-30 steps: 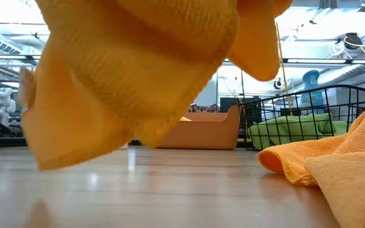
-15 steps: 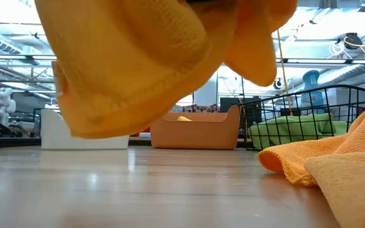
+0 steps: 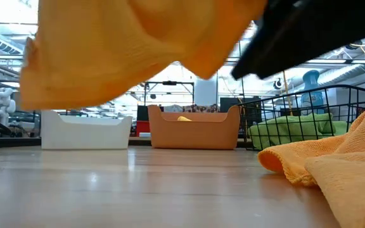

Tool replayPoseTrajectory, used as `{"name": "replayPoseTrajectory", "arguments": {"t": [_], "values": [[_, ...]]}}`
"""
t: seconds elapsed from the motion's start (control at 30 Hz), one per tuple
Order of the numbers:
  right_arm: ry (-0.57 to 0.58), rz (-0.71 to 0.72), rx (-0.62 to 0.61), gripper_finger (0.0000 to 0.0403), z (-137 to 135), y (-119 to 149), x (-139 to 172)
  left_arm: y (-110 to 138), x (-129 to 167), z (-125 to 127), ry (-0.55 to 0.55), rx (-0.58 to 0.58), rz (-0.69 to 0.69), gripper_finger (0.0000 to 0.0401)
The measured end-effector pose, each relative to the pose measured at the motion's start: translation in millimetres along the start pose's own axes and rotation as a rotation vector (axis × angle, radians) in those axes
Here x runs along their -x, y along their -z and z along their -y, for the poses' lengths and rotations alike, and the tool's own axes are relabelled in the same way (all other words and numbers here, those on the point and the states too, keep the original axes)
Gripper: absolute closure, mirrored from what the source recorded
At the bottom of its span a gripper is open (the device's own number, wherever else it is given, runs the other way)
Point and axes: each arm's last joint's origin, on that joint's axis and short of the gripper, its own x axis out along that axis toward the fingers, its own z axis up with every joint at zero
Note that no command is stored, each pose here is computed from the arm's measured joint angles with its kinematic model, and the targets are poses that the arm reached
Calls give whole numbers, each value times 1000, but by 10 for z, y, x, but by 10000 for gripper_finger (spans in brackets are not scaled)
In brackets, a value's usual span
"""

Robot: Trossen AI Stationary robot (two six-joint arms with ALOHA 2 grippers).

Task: Sort microfiber towel by color & place in baskets
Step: Put the left orange towel into the white bin

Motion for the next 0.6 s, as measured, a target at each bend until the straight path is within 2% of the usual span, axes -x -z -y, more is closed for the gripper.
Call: {"name": "replayPoseTrajectory", "arguments": {"t": [0.17, 0.4, 0.5, 0.6], "values": [[36, -112, -54, 86, 22, 122, 178, 169, 57, -357, -100, 42, -151, 388], [69, -182, -83, 88, -84, 290, 392, 375, 92, -985, -260, 190, -385, 389], [87, -154, -78, 89, -158, 332, 463, 436, 61, -1224, -247, 286, -543, 389], [90, -141, -52, 89, -208, 362, 509, 449, 54, -1454, -172, 291, -613, 389]]}}
